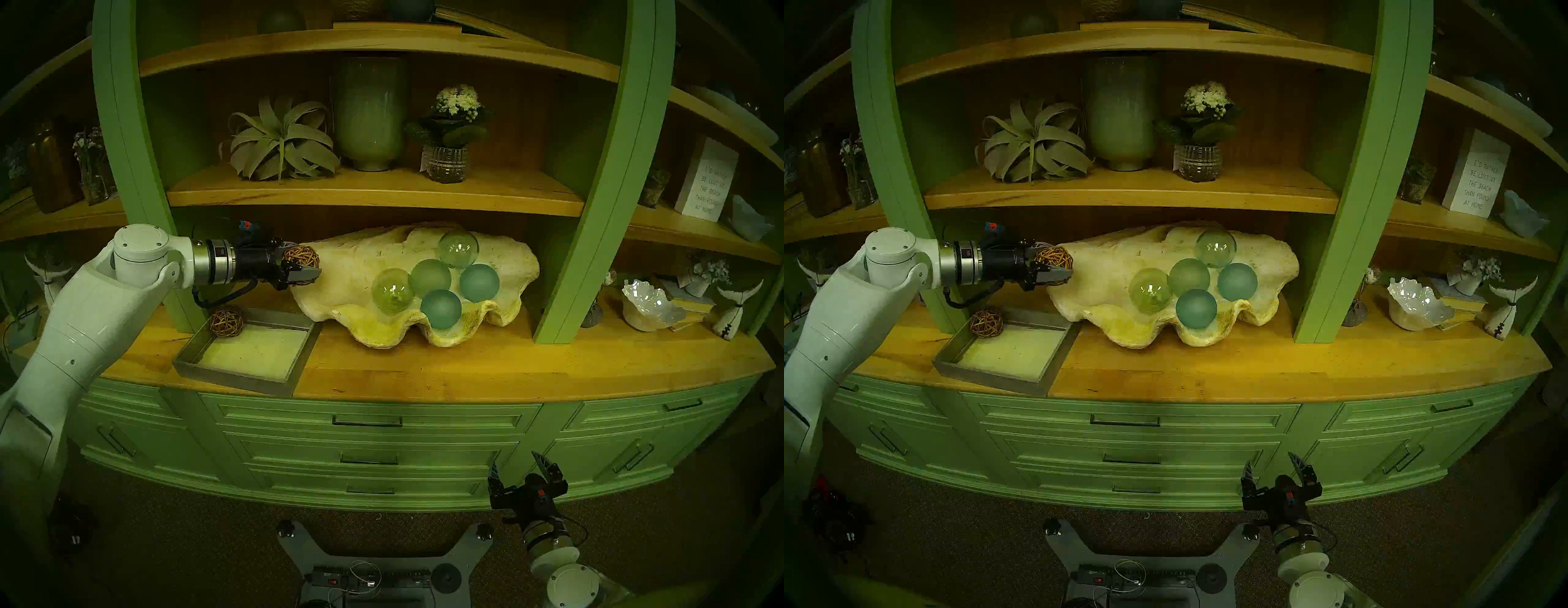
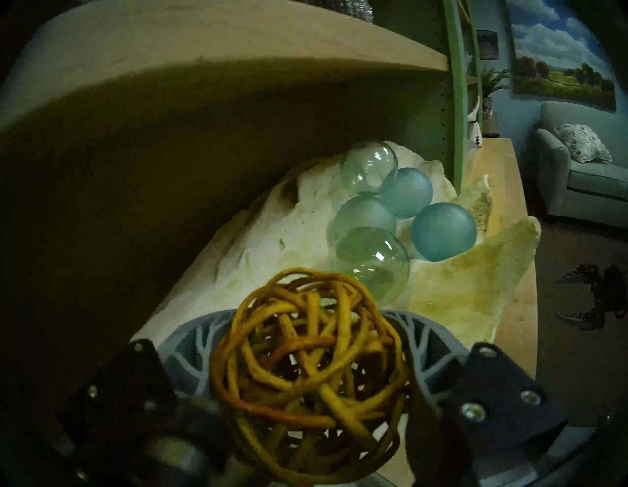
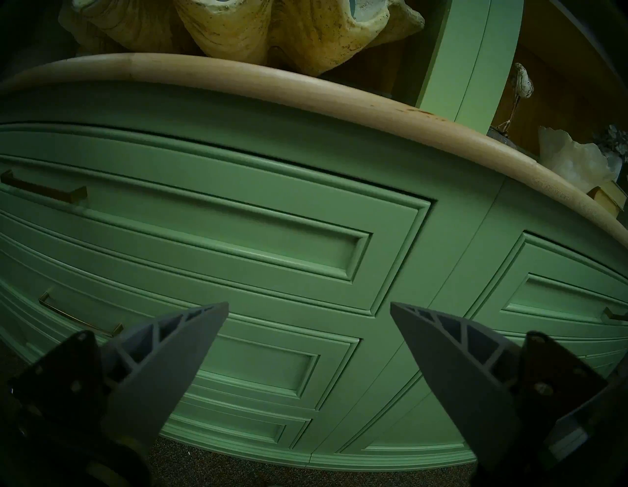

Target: Put wooden balls into bowl

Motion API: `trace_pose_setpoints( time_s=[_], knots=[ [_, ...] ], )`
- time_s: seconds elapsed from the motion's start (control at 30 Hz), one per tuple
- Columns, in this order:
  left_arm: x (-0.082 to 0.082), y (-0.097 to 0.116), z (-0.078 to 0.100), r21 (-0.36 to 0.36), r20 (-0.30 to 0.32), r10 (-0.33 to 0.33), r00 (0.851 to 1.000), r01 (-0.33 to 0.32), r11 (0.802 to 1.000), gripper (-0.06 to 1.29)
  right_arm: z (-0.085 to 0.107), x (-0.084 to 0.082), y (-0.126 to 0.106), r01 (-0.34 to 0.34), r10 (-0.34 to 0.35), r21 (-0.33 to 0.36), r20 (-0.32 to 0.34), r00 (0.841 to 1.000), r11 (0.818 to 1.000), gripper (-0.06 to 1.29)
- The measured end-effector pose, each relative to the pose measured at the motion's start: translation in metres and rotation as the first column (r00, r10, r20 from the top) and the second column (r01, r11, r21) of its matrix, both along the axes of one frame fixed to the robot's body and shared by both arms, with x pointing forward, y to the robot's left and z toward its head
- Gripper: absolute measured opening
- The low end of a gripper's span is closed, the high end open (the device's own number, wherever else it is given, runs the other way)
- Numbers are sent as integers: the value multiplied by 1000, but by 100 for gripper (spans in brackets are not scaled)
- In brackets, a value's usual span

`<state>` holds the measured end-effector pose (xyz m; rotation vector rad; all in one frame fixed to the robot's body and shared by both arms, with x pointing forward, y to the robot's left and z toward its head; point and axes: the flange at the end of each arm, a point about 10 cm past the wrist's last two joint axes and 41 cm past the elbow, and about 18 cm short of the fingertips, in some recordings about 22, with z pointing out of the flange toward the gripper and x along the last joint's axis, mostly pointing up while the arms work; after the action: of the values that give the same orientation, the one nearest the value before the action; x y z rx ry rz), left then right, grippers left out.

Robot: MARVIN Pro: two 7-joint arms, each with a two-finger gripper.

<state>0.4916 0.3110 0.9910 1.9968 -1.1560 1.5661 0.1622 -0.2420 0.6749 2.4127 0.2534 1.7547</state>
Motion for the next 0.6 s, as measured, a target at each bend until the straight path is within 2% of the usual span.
trace_pose_setpoints(
  time_s=[0.3, 0.6],
  knots=[
    [-3, -29, -14, -20, -32, 12, 999, -13, 1000, 71, 0, 0, 0, 0, 0, 1, 1, 1000, 1000, 124],
    [0, -40, -29, -12, -64, 29, 998, -30, 999, 71, 1, 0, 0, 0, 0, 1, 2, 1000, 1000, 124]
  ],
)
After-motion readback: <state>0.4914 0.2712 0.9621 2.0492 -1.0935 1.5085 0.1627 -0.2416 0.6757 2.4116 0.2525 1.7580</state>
